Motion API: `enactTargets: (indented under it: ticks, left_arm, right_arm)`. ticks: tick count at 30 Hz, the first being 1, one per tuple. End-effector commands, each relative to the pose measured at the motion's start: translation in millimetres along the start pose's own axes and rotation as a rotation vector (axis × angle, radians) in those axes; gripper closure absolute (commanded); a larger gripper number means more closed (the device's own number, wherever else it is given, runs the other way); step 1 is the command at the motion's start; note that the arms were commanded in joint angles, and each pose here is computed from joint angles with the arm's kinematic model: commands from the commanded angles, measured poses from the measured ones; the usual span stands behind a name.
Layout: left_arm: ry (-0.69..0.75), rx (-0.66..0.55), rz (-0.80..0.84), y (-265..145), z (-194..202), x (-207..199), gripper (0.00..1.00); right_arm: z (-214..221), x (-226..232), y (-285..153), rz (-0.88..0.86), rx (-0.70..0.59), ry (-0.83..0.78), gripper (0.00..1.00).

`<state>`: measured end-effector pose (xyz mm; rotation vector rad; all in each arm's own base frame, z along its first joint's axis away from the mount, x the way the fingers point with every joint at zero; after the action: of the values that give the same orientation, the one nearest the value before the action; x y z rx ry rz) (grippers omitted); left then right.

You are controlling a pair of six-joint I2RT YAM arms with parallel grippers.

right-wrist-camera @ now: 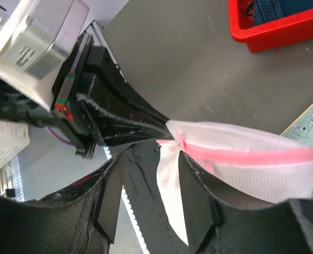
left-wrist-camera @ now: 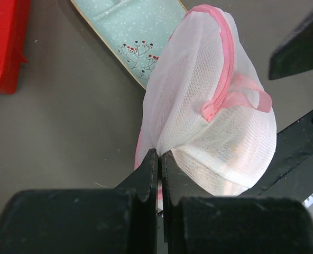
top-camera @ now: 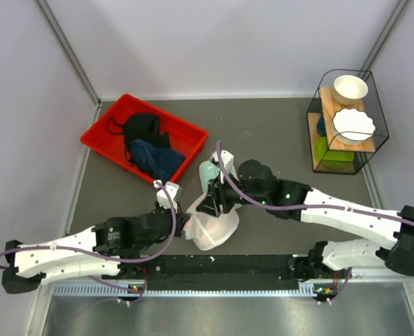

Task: Unzip the laundry bag and remove the bra

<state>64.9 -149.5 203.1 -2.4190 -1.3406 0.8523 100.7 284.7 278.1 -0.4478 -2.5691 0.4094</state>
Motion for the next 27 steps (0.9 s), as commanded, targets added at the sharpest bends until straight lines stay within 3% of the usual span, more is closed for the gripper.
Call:
enactTargets:
  ticks: [1, 10, 14, 18, 27]
  left_arm:
    - [-0.036, -0.048, 0.071, -3.8, -17.0, -15.7, 1.0]
    - [-0.035, -0.043, 0.081, -2.8, -16.3, -17.3, 1.0]
    - [-0.039, -0.049, 0.077, -3.8, -15.8, -14.9, 1.0]
    - [-0.047, -0.056, 0.087, -7.5, -17.3, -13.9, 1.0]
    - [-0.05, -0.061, 0.086, -9.5, -17.2, -11.5, 1.0]
  right_arm:
    - [-16.2, 7.9, 10.5, -0.014, -0.018, -0.036, 0.54]
    - [-10.5, 13.0, 35.7, -0.121, 0.048, -0.003, 0.53]
    - [-6.3, 26.5, 22.7, -0.309, 0.029, -0.042, 0.53]
    - [8.8, 27.7, 7.7, -0.391, 0.055, -0.093, 0.53]
    - [5.2, -4.7, 0.9, 0.04, -0.051, -0.041, 0.54]
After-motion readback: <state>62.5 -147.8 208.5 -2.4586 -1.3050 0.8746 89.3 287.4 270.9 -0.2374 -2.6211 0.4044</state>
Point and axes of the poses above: each gripper's point midway between its finger pads, its own y axis out along the fingers, its own x axis along the line the jaws close on, z = x × y, the point moved 9 cm from there along -y, back along the fingers, and after that the axes turned 6 degrees about -y, right-handed, at the moved point
